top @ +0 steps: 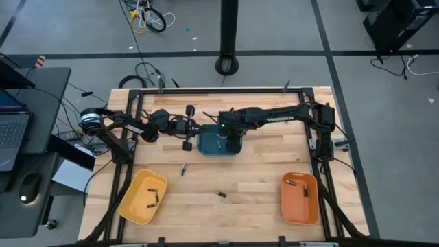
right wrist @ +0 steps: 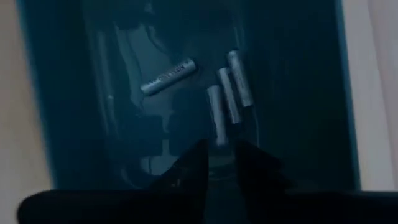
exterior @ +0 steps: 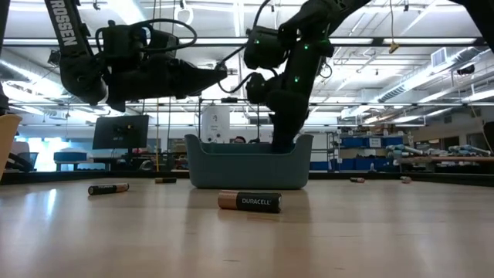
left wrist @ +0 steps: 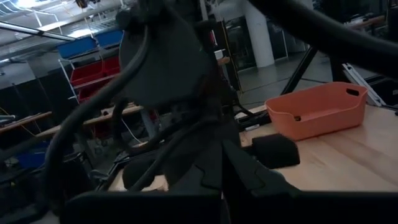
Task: Sort batteries
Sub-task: Put the silver battery into the blue bin, then put the large black battery into the orange bin
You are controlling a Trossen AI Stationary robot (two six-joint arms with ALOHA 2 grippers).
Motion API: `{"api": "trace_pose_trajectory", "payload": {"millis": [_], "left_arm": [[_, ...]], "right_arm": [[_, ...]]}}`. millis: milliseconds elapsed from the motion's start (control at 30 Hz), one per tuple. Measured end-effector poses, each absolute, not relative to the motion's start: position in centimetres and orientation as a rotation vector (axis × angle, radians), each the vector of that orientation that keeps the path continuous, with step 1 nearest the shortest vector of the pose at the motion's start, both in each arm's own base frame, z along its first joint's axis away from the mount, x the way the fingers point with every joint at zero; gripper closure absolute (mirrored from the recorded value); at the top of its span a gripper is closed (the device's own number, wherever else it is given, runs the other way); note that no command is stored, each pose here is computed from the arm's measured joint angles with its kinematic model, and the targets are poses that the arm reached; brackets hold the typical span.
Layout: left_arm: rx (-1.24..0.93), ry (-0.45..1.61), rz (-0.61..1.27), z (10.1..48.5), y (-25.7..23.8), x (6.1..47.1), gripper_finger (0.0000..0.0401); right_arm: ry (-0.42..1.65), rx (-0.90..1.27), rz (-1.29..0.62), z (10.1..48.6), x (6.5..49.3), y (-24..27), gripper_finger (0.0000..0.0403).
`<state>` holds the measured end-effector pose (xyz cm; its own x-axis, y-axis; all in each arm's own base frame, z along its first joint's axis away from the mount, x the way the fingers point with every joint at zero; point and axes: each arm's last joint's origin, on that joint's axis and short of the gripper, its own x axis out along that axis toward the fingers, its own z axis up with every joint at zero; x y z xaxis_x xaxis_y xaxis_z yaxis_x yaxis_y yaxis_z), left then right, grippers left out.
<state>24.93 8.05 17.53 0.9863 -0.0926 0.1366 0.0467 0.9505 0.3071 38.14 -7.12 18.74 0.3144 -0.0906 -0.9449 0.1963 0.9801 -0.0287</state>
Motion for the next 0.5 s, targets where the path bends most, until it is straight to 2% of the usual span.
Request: {"api": "trace_pose_trajectory", "payload": {"millis": [200, 300, 400, 500], "left_arm": [[0.309, -0.138, -0.072, 17.4, 8.1, 24.9, 0.0396], [0.306, -0.128, -0.073, 17.3, 8.1, 25.0, 0.0396], [0.308, -0.121, -0.074, 17.2, 8.1, 25.0, 0.0396], [0.323, -0.11, -0.074, 17.1, 8.1, 25.0, 0.0396]], "right_arm": [[1.176, 0.081, -0.19, 21.9, 37.2, -5.6, 0.027], [1.219, 0.109, -0.228, 24.0, 35.4, -4.4, 0.0268], [1.32, 0.168, -0.268, 25.5, 33.1, -2.8, 0.0291], [1.424, 0.219, -0.318, 26.0, 31.4, -1.1, 0.0338]]}}
